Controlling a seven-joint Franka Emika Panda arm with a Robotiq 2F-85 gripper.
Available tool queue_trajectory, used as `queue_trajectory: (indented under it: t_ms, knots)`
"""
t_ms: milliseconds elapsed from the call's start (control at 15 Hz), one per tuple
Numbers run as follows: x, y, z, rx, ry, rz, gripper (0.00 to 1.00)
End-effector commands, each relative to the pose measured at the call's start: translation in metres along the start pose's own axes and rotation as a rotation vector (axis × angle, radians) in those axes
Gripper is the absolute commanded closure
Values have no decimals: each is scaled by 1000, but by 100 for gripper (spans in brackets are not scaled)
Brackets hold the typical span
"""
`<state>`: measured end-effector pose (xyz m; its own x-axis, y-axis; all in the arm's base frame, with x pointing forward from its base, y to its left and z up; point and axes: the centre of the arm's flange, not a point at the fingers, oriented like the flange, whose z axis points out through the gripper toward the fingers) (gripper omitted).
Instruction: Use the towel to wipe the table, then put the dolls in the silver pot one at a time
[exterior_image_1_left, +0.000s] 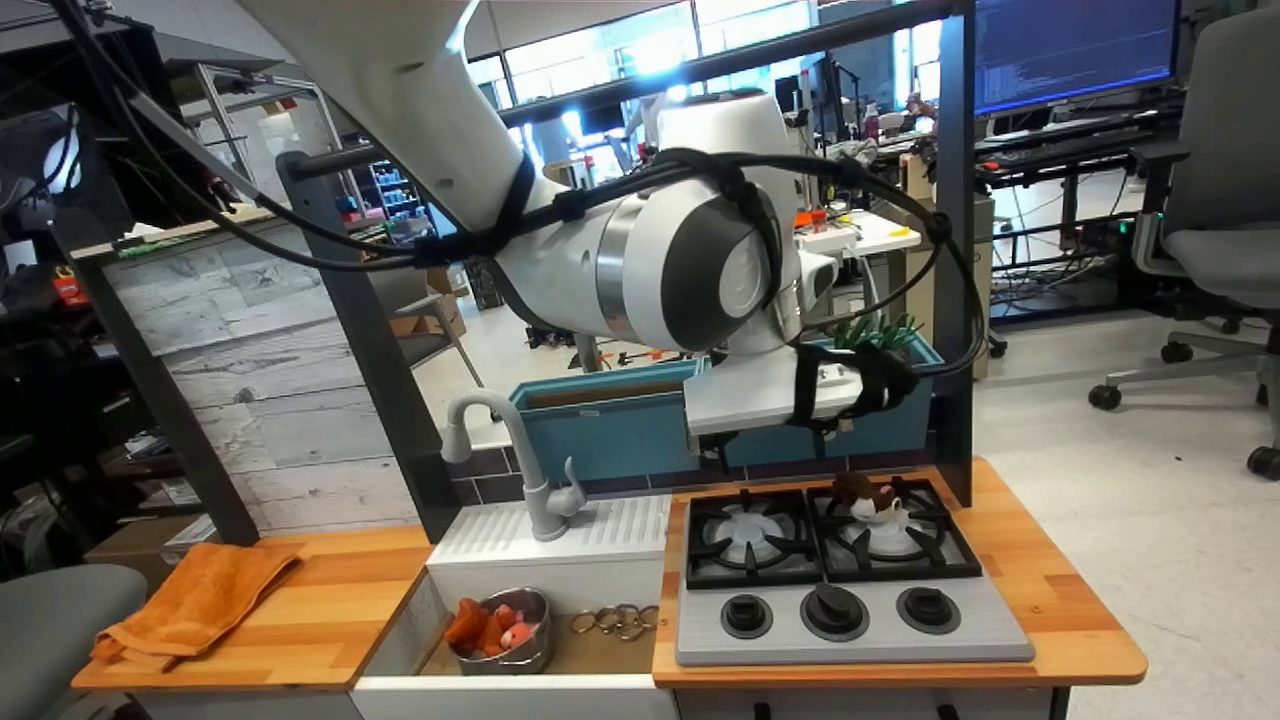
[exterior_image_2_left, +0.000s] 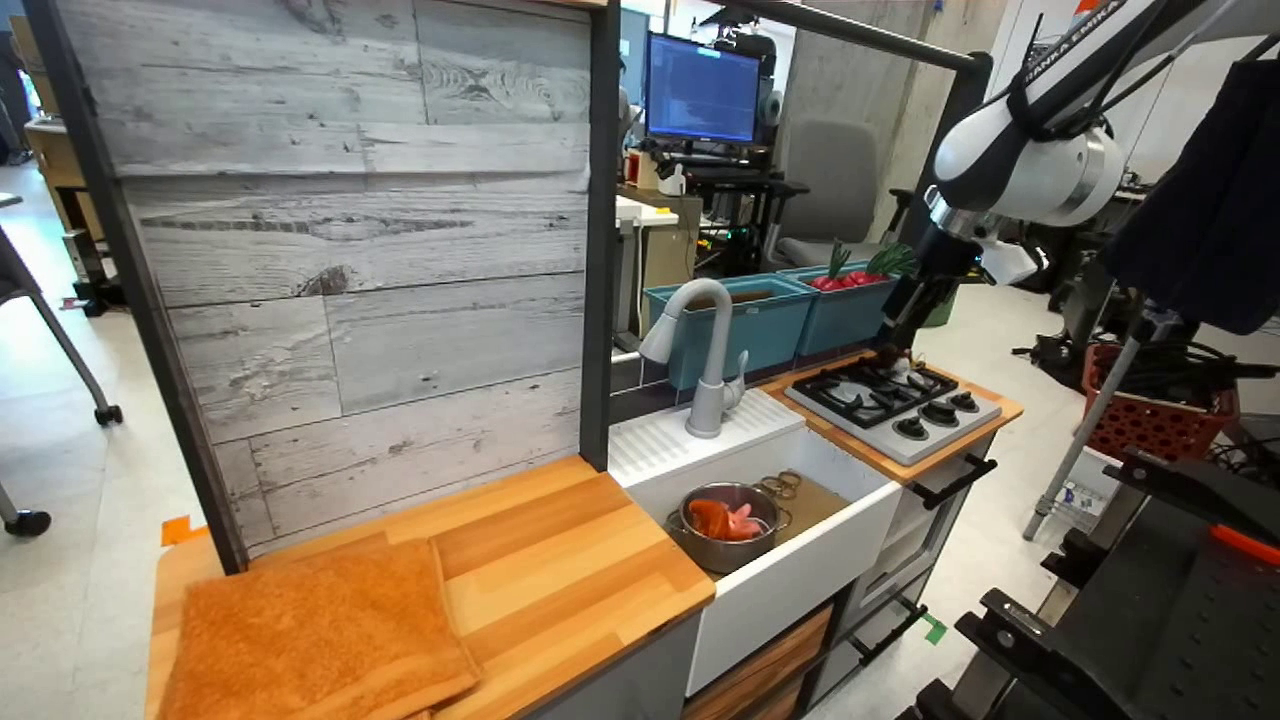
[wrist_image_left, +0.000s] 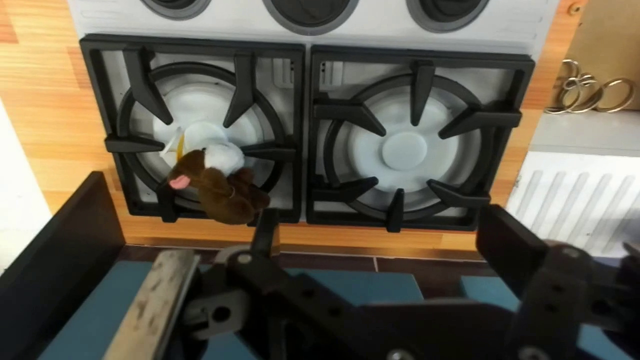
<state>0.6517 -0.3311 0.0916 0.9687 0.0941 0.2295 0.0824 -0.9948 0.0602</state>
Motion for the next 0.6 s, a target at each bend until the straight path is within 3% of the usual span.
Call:
queue_trajectory:
  t_ms: [0, 200, 533]
  knots:
    - [22, 29, 28, -124, -12, 78, 0]
    - [30, 55, 43, -182, -37, 131, 0]
    - [38, 68, 74, -219, -60, 179, 0]
